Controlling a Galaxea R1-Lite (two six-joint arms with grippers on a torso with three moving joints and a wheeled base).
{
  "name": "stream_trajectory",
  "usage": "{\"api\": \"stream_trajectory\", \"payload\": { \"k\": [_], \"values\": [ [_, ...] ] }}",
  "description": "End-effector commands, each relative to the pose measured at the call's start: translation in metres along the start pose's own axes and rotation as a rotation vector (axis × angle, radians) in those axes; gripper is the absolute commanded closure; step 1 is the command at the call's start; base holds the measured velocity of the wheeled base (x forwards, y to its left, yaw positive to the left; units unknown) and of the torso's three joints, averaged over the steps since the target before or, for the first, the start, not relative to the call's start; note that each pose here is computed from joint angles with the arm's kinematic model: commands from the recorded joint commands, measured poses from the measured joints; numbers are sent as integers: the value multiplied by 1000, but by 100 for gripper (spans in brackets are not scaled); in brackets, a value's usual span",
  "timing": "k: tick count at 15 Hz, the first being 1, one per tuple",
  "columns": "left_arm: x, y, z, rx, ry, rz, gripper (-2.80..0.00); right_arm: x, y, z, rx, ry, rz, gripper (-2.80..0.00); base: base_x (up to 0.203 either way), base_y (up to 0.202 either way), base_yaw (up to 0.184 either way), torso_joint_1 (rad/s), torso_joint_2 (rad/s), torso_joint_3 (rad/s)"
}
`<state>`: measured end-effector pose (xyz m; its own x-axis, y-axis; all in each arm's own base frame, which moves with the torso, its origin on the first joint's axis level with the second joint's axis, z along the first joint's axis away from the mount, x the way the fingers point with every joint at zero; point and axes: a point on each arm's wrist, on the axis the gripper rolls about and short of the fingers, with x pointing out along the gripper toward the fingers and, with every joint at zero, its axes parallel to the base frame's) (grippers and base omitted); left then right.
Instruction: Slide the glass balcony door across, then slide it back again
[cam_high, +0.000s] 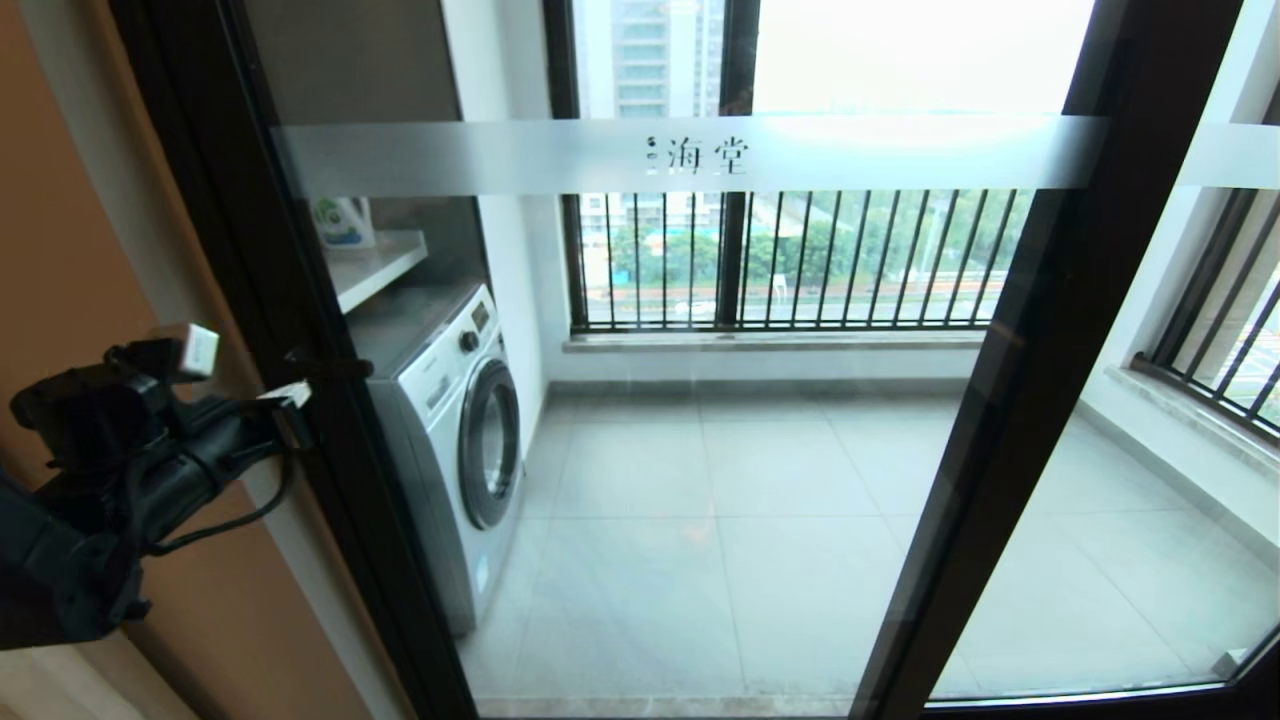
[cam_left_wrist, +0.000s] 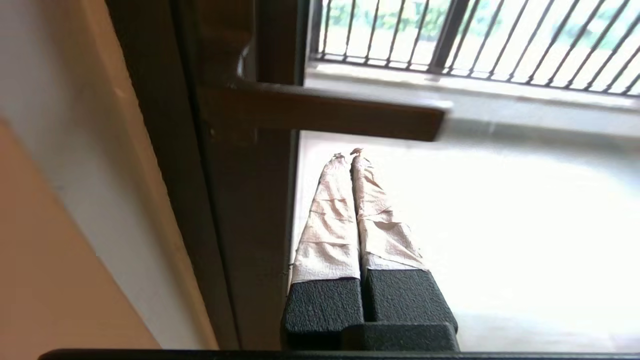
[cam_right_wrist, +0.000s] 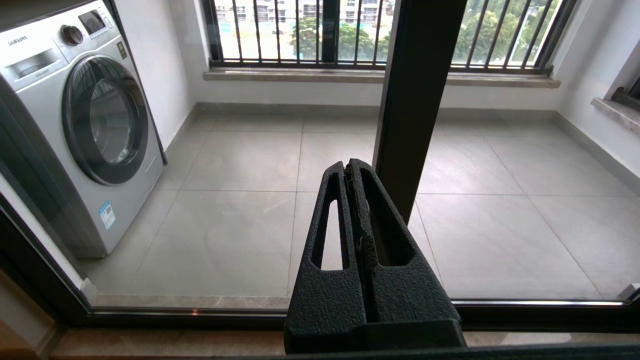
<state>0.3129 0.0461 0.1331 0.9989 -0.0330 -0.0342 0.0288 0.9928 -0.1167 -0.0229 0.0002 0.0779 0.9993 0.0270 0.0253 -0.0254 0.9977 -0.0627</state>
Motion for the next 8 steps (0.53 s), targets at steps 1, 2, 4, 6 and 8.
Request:
{"api": "stream_trajectory", "payload": {
  "k": [1,2,4,6,8],
  "values": [
    [-61,-17,38,-17,-130,-56,0,1,0,-3,0,13,1,0,0,0,0,0,0,0],
    [-86,-23,47,-28,-172,-90,0,1,0,-3,0,13,1,0,0,0,0,0,0,0],
    [-135,-35,61,-45,-242,-144,0,1,0,-3,0,13,1,0,0,0,0,0,0,0],
    [-180,-46,70,-47,-282,-196,0,1,0,-3,0,13,1,0,0,0,0,0,0,0],
    [-228,-58,75,-49,-295,-281,0,1,0,-3,0,13,1,0,0,0,0,0,0,0]
  ]
}}
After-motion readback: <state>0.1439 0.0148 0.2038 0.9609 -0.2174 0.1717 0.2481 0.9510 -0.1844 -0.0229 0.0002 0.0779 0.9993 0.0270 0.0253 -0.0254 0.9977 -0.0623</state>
